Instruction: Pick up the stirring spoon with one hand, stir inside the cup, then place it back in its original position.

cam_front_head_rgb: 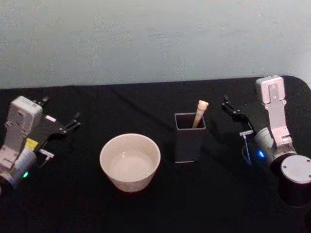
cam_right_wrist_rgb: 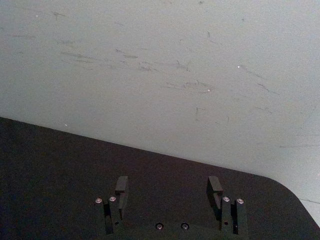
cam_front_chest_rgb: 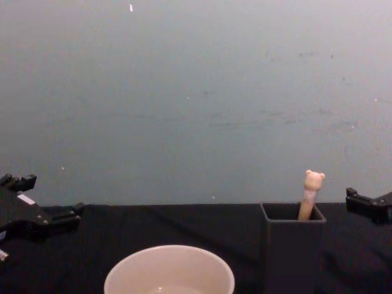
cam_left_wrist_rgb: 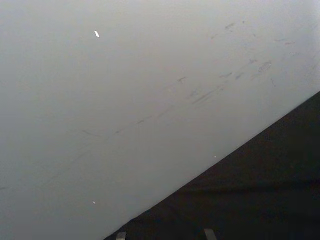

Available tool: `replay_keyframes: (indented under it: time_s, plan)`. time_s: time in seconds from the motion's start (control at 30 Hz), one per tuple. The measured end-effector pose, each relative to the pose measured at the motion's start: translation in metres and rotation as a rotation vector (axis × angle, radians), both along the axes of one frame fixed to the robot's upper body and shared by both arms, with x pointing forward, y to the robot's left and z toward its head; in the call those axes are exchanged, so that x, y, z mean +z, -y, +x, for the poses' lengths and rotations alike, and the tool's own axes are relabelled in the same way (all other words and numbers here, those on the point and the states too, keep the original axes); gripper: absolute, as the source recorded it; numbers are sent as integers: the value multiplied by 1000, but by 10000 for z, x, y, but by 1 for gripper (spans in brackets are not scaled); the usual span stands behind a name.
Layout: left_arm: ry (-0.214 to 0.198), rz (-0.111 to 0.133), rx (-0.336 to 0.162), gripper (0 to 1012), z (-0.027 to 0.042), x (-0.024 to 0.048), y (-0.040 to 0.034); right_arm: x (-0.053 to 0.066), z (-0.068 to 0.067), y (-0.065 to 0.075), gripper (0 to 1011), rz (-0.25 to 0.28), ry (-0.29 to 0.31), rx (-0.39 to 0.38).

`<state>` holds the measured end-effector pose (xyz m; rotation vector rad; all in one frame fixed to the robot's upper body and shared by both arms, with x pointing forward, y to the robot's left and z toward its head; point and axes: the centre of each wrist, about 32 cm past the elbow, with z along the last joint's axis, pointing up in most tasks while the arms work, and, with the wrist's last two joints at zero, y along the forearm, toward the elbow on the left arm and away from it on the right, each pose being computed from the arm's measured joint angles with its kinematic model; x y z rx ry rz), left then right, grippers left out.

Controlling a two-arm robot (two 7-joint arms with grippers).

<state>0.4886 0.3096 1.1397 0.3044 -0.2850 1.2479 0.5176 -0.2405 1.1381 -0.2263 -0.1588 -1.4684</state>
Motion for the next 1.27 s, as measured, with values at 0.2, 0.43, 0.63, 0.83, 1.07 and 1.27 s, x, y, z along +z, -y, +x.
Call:
replay_keyframes:
  time_s: [0.2,0.43,0.63,0.83,1.07,1.27]
  plan:
    - [0,0,0,1001,0,0,0,6,-2,-1,1002,1,2,2]
    - [0,0,0,1001,0,0,0,9,-4,-3,1002,2,3,3]
    - [0,0,0,1002,0,0,0,10,-5,-2,1002,2,4,4]
    - [0,0,0,1001,0,0,0,12,-5,-1,1002,2,4,4]
    - [0,0,0,1001,0,0,0,14,-5,-1,1002,3,5,4]
    - [0,0,0,1001,0,0,0,14,-5,-1,1002,3,5,4]
